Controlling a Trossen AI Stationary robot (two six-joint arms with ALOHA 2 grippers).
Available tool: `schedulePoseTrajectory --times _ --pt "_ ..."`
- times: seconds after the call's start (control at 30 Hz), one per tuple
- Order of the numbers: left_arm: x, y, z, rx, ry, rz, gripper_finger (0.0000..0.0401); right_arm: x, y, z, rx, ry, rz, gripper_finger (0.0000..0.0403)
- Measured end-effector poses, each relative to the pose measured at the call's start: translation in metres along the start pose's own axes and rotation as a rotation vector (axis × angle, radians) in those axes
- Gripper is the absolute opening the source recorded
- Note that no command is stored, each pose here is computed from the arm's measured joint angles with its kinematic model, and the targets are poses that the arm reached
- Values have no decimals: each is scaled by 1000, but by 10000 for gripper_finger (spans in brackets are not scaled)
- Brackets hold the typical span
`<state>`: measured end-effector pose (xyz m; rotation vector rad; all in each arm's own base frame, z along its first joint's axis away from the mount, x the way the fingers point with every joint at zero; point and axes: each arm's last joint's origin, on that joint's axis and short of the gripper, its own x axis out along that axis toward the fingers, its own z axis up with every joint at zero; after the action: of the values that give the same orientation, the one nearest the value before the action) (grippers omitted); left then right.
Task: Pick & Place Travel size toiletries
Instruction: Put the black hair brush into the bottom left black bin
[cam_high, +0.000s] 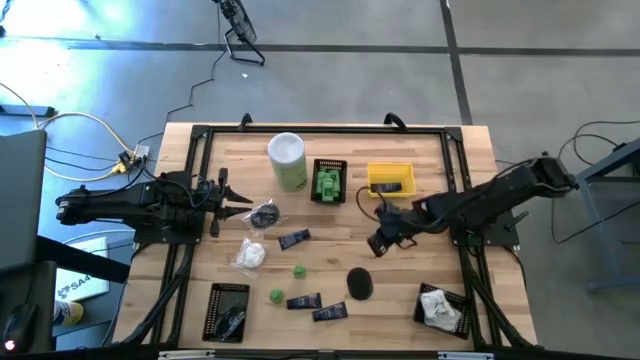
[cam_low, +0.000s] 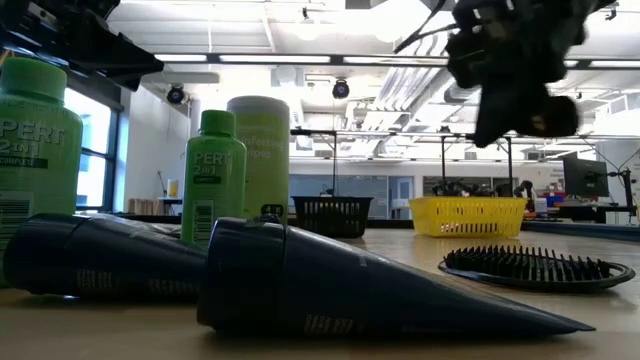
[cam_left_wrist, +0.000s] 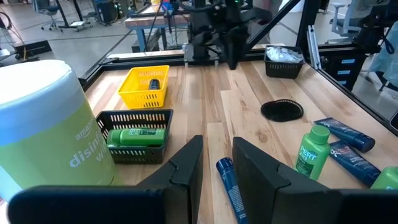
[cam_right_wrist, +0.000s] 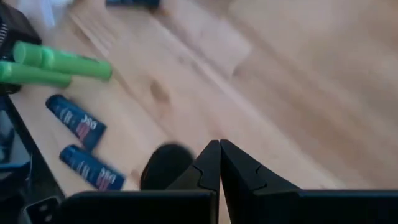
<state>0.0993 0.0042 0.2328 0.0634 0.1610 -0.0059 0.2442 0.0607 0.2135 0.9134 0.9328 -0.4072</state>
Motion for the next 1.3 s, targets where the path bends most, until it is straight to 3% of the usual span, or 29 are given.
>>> schedulePoseTrajectory --times 0.17,0.4,0.53,0.73,0.87,1.3 --pt "0 0 0 0 -4 0 84 8 7 -22 124 34 -19 3" --pt "0 0 0 0 -4 0 84 22 12 -40 152 43 -52 16" --pt "0 0 0 0 -4 0 84 25 14 -41 165 52 -39 62" --pt "0 0 0 1 -4 1 84 25 15 -41 214 62 -29 163" --pt "0 0 0 7 -4 0 84 31 17 -43 237 91 -12 201" --pt "0 0 1 8 -6 0 84 81 21 -65 204 195 -14 195"
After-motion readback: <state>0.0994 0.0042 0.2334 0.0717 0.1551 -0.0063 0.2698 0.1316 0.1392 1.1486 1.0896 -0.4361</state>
